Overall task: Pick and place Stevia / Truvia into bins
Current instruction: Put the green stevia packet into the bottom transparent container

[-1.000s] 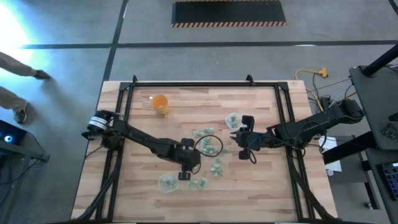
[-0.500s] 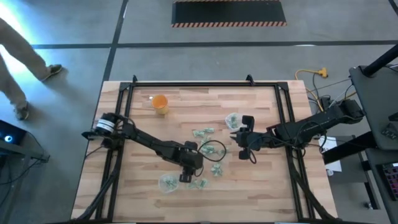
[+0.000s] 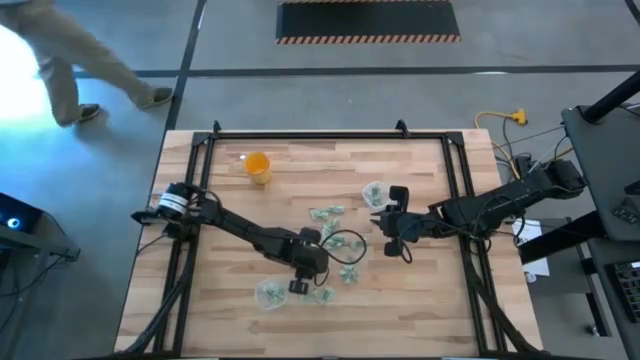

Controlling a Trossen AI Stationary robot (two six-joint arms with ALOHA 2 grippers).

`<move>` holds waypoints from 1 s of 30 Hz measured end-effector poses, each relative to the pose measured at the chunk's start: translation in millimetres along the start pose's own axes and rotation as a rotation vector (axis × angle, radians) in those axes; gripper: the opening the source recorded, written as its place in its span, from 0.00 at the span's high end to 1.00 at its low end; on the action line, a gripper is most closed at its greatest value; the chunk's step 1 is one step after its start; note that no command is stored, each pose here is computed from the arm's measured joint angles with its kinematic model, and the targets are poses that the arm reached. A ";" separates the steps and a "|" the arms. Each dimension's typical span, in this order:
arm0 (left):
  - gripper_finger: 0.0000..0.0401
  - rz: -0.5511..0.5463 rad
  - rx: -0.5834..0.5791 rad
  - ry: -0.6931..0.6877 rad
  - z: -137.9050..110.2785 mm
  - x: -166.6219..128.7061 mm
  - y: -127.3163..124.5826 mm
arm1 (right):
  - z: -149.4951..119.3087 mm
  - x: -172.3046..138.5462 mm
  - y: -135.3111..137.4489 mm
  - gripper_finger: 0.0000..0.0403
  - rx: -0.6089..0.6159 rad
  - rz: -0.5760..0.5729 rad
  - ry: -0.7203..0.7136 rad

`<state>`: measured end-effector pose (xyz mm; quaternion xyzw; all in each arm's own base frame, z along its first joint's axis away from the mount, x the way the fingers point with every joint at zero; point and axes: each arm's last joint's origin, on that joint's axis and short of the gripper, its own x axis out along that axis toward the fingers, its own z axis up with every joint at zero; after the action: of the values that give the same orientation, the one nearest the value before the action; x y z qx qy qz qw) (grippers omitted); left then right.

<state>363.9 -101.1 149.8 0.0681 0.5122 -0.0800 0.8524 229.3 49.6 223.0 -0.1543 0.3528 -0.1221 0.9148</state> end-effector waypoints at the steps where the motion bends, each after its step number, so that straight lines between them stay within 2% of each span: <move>1: 0.88 0.000 0.003 -0.001 0.3 -0.1 0.0 | 0.0 0.0 0.0 0.86 0.000 0.000 0.000; 4: 0.98 0.000 0.006 -0.004 0.9 -0.9 0.3 | 0.0 0.0 0.0 0.86 0.000 0.000 0.000; 9: 0.97 0.017 0.007 -0.026 3.3 -8.6 1.1 | -0.1 0.0 0.0 0.86 0.000 0.000 0.000; 17: 0.99 0.090 0.020 -0.069 6.1 -52.4 -5.2 | -1.9 0.6 0.3 0.86 -0.004 0.000 0.007; 23: 1.00 0.078 0.051 -0.098 -5.8 -91.1 -36.1 | -3.5 1.1 0.7 0.86 -0.007 0.000 0.012; 30: 1.00 0.077 0.060 -0.129 -26.8 -121.0 -87.2 | -4.0 1.4 0.8 0.86 -0.005 0.000 0.013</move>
<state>266.9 -173.0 241.4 0.1077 0.4509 -0.0667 0.8836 227.6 49.1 219.1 -0.1557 0.3589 -0.1223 0.9121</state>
